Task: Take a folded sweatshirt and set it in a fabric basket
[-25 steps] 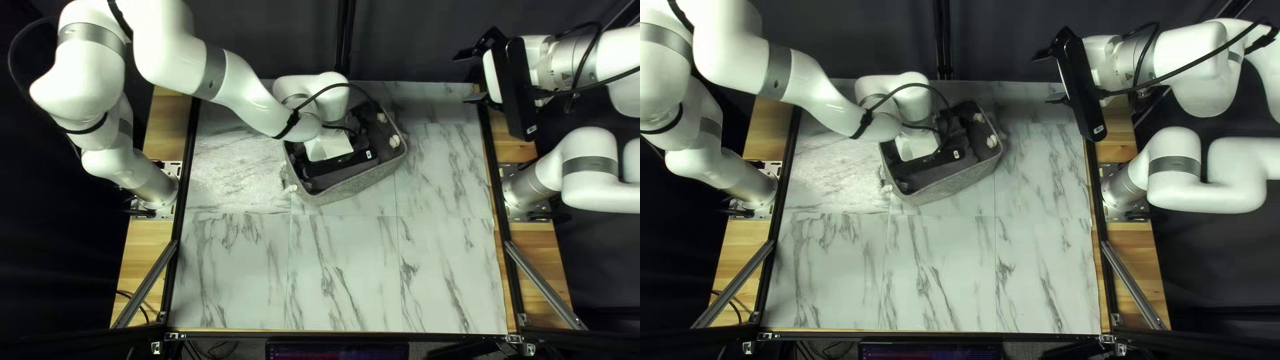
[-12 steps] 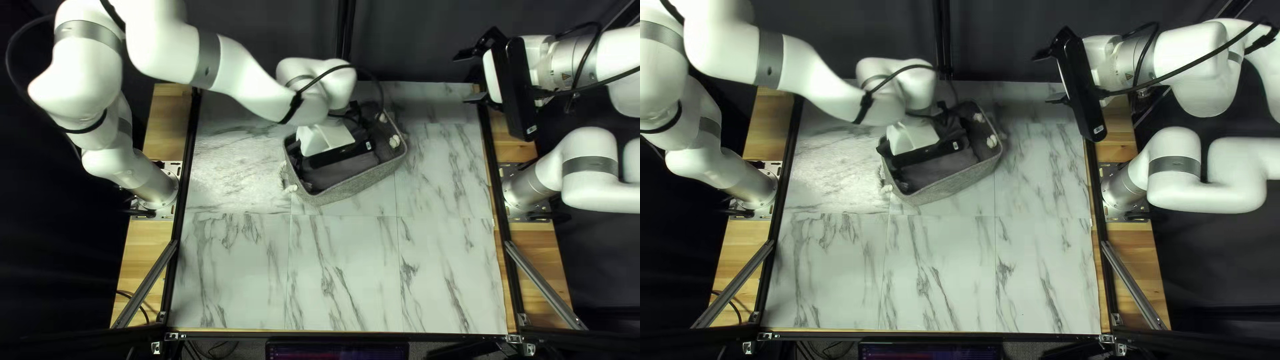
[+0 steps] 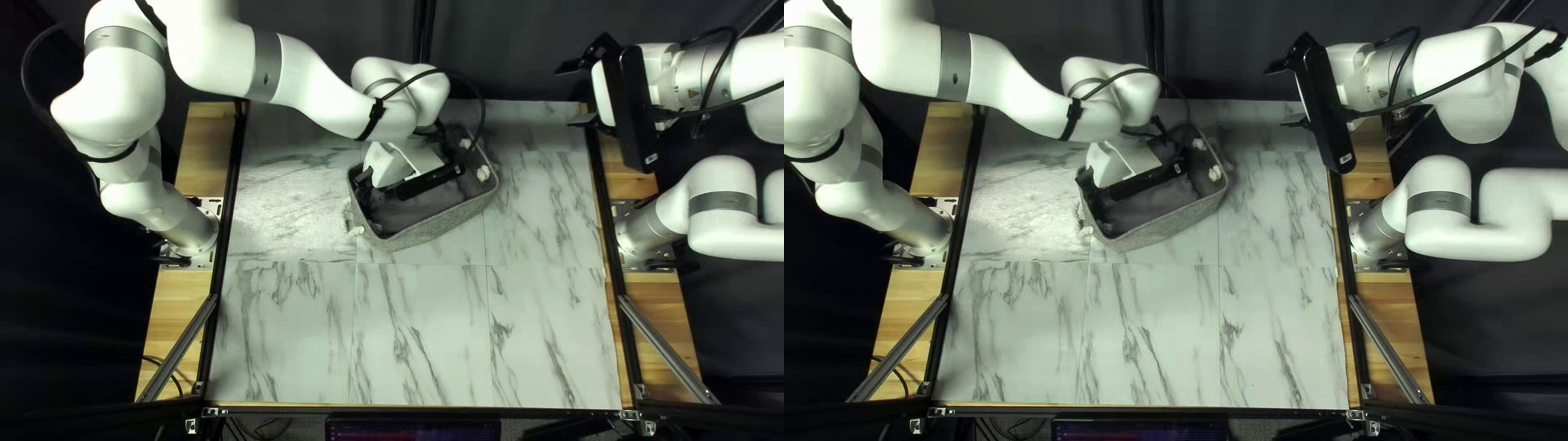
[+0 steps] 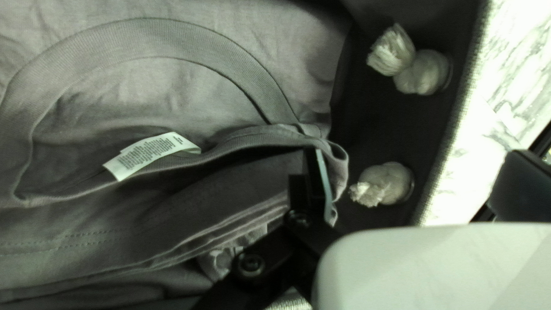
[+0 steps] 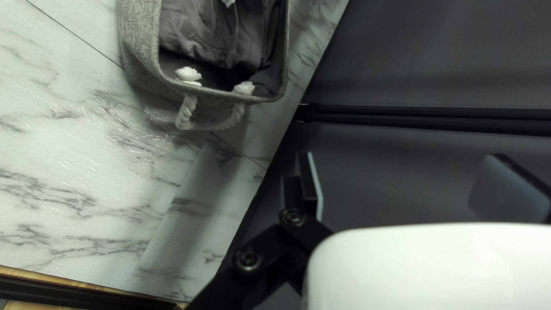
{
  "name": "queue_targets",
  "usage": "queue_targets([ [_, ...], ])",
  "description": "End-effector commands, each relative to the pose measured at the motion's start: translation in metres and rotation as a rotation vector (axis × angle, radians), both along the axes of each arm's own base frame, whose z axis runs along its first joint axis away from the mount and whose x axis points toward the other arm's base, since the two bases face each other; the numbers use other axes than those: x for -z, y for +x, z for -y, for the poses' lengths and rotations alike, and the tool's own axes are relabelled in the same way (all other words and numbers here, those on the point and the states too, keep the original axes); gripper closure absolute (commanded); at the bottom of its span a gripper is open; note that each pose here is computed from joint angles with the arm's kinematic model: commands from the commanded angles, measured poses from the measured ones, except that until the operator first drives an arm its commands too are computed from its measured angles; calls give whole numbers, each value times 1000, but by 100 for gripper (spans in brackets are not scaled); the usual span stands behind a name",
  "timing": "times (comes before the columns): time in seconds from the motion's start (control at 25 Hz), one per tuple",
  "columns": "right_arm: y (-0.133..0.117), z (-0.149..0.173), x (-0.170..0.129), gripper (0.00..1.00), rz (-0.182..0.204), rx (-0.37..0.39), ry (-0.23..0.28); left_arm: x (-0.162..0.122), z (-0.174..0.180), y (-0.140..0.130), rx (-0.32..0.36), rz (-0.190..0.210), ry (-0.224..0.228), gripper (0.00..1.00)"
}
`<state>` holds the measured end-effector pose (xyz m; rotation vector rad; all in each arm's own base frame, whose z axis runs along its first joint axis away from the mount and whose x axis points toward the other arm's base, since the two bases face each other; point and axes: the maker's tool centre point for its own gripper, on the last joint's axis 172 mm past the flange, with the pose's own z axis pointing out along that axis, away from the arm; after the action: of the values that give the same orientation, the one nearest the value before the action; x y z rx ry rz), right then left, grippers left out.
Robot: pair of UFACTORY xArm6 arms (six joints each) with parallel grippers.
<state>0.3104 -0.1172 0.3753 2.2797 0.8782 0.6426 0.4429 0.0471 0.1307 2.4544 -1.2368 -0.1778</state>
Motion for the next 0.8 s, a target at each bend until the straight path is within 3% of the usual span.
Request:
queue_targets([
  [0.04,0,0,0,0,0,0,0,-3,4,4,27,35,-20,0],
  [0.2,0,0,0,0,0,0,0,-18,13,8,105,99,-55,0],
  [0.4,0,0,0,0,0,0,0,-13,25,11,153,132,-86,0],
  [0.64,0,0,0,0,0,0,0,5,32,22,159,128,-113,0],
  [0.8,0,0,0,0,0,0,0,11,31,28,146,99,-113,0],
])
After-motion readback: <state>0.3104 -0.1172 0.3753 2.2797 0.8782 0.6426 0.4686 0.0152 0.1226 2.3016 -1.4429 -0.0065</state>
